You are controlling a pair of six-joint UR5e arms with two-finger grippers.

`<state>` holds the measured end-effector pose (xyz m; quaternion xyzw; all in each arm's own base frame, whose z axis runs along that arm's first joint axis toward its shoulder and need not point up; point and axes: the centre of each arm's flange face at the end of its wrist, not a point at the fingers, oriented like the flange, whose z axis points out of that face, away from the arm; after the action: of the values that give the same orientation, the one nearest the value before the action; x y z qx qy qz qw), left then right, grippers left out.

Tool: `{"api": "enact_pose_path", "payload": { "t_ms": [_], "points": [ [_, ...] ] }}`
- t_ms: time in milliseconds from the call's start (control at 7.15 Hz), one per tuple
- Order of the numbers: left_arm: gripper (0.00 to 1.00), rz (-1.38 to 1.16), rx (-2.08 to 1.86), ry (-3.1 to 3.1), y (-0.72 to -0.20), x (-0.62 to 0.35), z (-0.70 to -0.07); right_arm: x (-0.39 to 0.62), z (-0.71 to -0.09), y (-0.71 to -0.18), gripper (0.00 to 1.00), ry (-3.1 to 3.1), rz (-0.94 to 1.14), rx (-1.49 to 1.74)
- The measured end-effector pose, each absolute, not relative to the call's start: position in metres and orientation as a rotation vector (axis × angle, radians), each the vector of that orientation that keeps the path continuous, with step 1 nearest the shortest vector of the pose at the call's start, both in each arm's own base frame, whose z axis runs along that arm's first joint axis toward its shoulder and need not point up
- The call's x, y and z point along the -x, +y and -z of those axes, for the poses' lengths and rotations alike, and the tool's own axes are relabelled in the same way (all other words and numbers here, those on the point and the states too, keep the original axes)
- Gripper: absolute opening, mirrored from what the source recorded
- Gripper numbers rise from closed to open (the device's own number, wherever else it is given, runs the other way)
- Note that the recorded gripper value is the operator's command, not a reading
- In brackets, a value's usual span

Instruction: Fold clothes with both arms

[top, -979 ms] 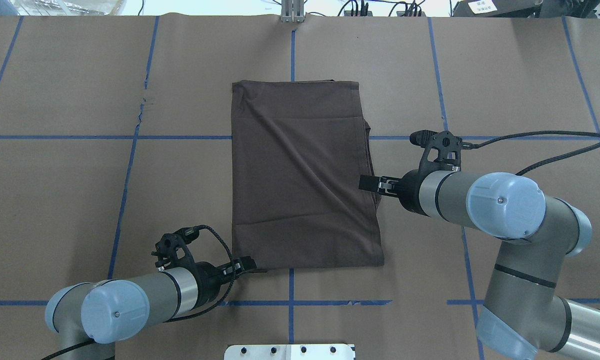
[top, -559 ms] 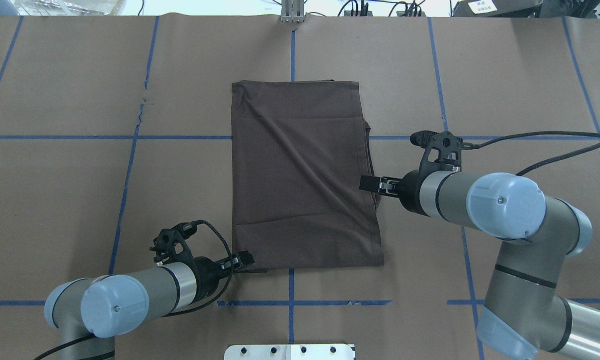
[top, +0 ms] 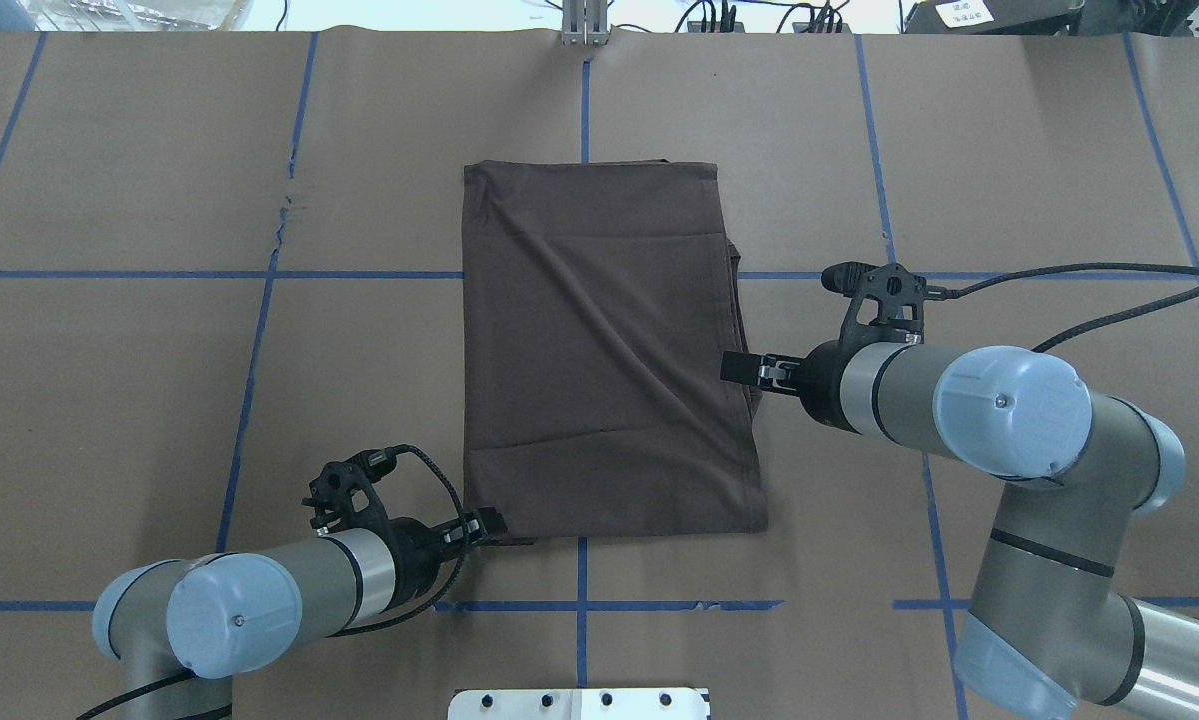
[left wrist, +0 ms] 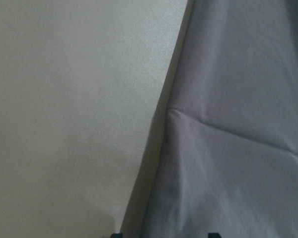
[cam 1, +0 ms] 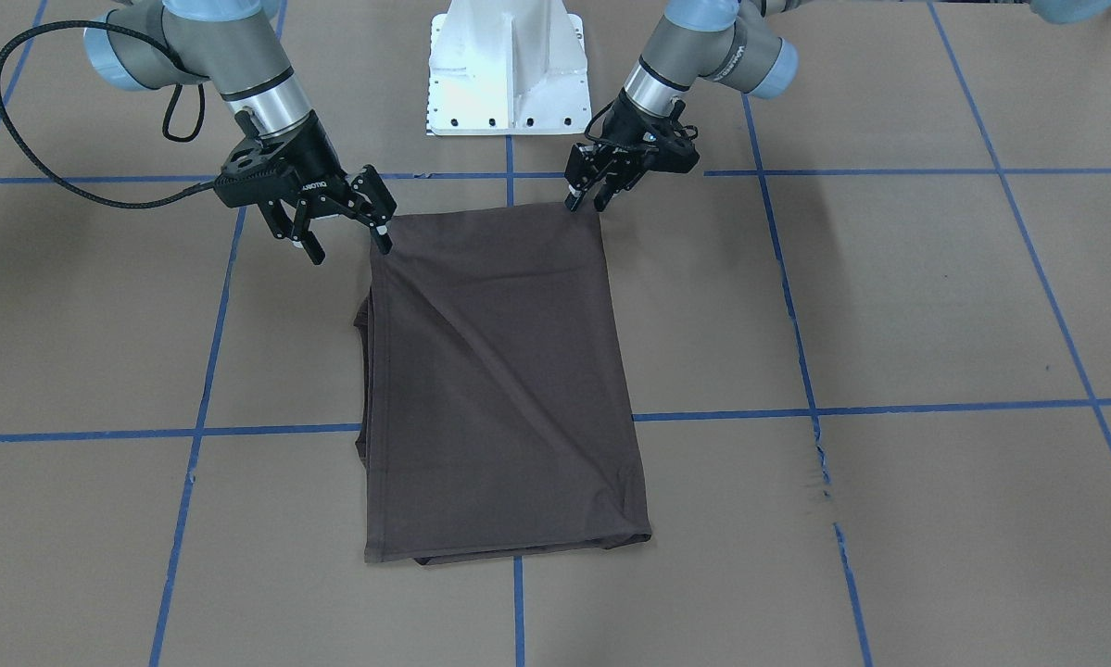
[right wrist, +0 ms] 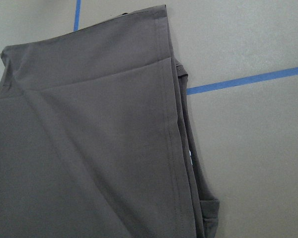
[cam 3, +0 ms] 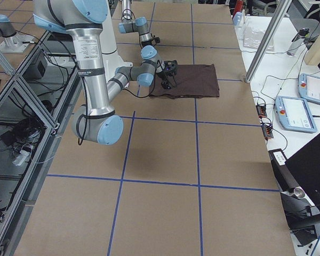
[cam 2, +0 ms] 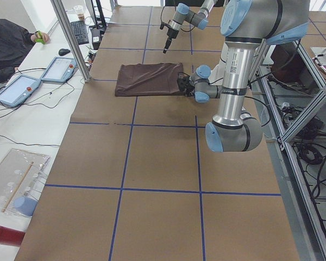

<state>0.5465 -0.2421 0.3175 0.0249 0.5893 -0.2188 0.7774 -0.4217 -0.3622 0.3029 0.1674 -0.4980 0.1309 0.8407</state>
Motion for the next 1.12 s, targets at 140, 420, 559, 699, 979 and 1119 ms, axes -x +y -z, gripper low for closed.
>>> {"api": "enact_pose_path", "payload": {
  "t_ms": [140,420,559,699,979,1119],
  "points": [
    [0.10,0.474,-0.053,1.277,-0.242,-0.547,-0.316,0.422,-0.303,-0.362,1.00,-1.052,-0.277,-0.354],
    [0.00,0.476,-0.054,1.286,-0.243,-0.547,-0.311,0.422,-0.303,-0.362,1.00,-1.052,-0.277,-0.354],
    [0.00,0.476,-0.054,1.287,-0.243,-0.547,-0.311,0.422,-0.304,-0.362,0.99,-1.050,-0.277,-0.354],
    [0.00,0.476,-0.055,1.288,-0.243,-0.547,-0.310,0.422,-0.304,-0.362,0.95,-1.049,-0.283,-0.350],
    [0.00,0.477,-0.056,1.286,-0.244,-0.546,-0.311,0.432,-0.288,-0.361,0.83,-1.002,-0.410,-0.250],
    [0.00,0.477,-0.056,1.286,-0.244,-0.546,-0.311,0.444,-0.264,-0.356,0.81,-0.956,-0.519,-0.165]
  ]
}}
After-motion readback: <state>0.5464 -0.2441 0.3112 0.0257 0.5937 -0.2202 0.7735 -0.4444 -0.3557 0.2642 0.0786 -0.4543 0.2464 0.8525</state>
